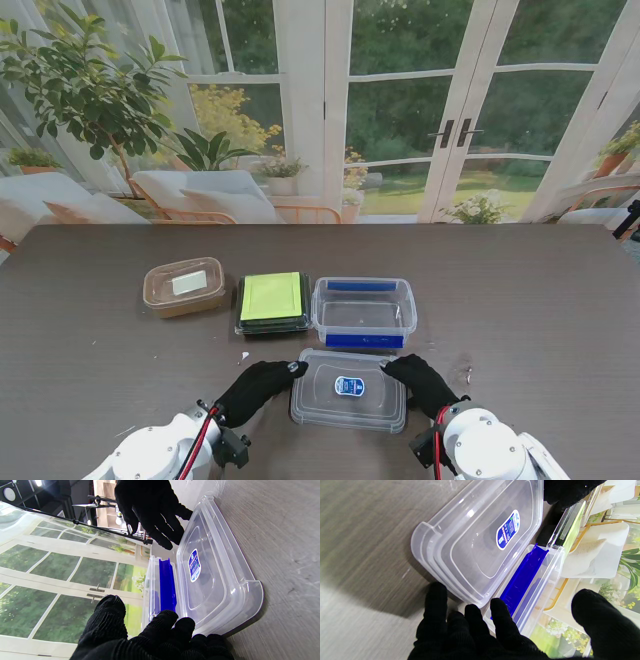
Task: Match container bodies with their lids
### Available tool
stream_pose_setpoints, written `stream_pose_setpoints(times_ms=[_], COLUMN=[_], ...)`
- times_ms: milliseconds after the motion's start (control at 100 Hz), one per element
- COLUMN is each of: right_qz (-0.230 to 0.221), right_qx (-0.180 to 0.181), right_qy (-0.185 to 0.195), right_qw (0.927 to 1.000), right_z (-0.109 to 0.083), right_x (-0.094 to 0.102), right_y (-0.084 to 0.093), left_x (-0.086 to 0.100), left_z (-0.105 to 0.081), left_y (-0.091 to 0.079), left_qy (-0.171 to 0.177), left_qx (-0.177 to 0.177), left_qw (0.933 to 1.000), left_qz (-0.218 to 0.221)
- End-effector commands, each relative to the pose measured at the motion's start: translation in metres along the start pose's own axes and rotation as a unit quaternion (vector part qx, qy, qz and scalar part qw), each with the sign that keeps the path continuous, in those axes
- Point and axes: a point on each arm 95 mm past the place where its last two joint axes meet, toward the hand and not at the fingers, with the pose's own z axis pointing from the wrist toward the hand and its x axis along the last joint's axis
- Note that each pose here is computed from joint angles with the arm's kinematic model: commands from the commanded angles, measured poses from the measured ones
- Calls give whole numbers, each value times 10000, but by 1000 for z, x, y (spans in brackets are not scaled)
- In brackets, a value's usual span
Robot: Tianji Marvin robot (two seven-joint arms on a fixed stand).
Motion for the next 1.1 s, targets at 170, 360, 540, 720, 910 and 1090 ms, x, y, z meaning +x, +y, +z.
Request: stream_pose_setpoints(times_ms=[170,360,540,720,910,1090], right_qz=[49,161,317,504,576,576], right_qx=[450,585,574,569,587,527], right_qy=[-347,-302,-150,-38,47,39], right_qw=[9984,9977,9977,9971,9966,9969], right_z=[0,-2,-7,-13,-17,-16], right_x=[-21,-20,-15,-12,-11,-10], right_y=[-23,-28,-29,-29,-30,-28], left_x=[-16,-16,-13,-9,-5,-8], left_z=[0,2,1,0,-2,-2], left_y=[10,13,15,18,19,15], left_qy=[-188,-64,60,149,232,125], left_qx=[-203,-277,-306,-318,-304,-265], left_qw=[9995,9992,9991,9990,9991,9992], left_qz=[-165,-282,-279,-267,-202,-269])
